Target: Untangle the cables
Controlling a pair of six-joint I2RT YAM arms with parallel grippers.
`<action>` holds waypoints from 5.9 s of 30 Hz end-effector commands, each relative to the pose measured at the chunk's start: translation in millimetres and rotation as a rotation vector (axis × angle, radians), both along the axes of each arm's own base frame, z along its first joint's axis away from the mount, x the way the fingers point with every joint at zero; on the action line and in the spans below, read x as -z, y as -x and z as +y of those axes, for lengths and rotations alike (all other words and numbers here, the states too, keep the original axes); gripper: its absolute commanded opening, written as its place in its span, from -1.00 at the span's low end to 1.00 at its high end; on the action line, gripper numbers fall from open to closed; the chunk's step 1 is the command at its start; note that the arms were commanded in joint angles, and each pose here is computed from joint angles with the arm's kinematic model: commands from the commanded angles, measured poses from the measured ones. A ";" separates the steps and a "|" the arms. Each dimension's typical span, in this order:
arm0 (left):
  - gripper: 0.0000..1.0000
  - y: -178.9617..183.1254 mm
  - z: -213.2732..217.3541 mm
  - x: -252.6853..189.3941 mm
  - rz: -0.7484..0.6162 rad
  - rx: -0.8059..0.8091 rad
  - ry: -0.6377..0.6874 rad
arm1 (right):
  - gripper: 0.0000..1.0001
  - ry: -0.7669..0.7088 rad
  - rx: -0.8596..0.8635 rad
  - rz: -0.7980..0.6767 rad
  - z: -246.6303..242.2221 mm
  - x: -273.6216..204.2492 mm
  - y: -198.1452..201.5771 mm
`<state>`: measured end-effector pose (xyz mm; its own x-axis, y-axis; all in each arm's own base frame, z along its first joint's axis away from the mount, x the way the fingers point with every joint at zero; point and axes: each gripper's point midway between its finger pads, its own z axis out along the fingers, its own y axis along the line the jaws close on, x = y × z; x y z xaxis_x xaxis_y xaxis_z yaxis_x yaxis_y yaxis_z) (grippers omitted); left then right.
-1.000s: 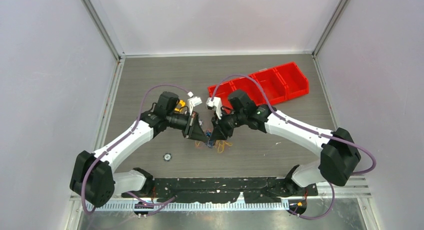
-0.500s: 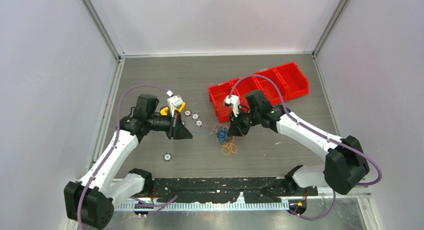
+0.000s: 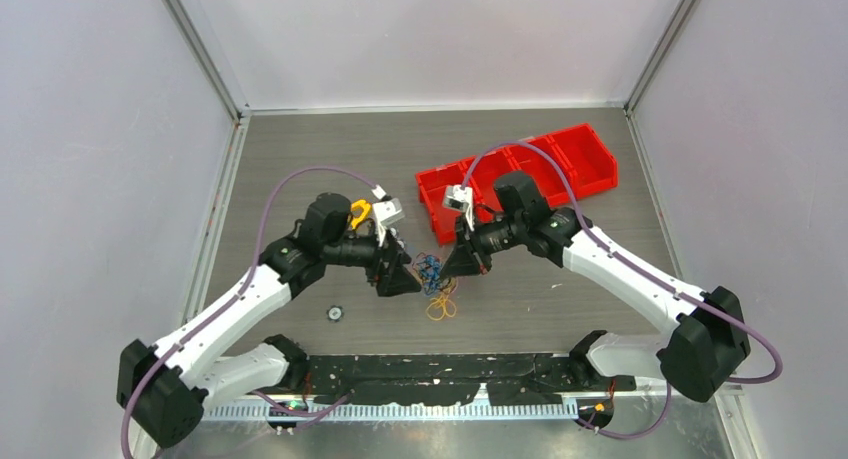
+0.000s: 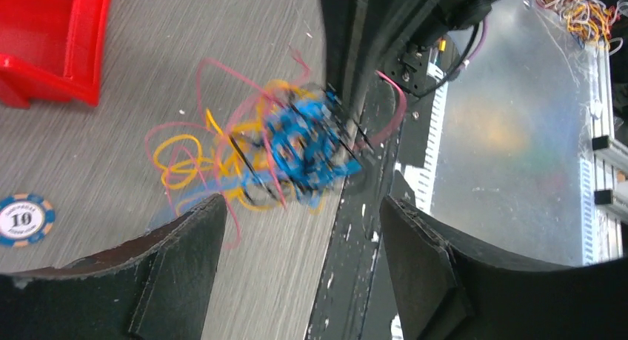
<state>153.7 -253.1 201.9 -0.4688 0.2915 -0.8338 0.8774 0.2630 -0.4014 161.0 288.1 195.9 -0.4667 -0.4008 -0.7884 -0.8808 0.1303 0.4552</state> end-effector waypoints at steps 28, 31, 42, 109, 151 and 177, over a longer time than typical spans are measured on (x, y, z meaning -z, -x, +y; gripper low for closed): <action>0.43 -33.9 -7.4 -51.0 -0.197 -0.241 0.123 | -0.89 -0.218 -0.040 0.105 27.1 -74.4 5.1; 0.33 -49.1 -16.9 -44.0 -0.186 -0.298 0.089 | -0.89 -0.248 -0.072 0.133 32.1 -82.1 10.3; -1.00 -50.3 -27.0 -30.1 -0.026 -0.306 0.173 | -0.89 -0.388 -0.221 0.248 42.5 -119.2 41.4; -1.00 -12.5 2.1 -61.6 0.180 -0.113 0.278 | 0.90 -0.154 0.140 -0.053 4.5 -77.8 -32.1; -1.00 -17.4 115.1 -9.4 -0.226 -0.120 -0.275 | -0.89 0.289 0.329 -0.320 -139.9 -33.8 -46.9; -0.88 -23.1 -57.1 -85.8 -0.146 0.050 0.122 | -0.89 -0.175 0.091 -0.254 -52.2 -138.9 -7.8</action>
<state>178.9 -308.1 258.7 -0.3547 0.3061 -0.8835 0.9298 0.2146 -0.2989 172.3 234.0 328.5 -0.2993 -0.2351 -0.9247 -0.9485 0.1791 0.2615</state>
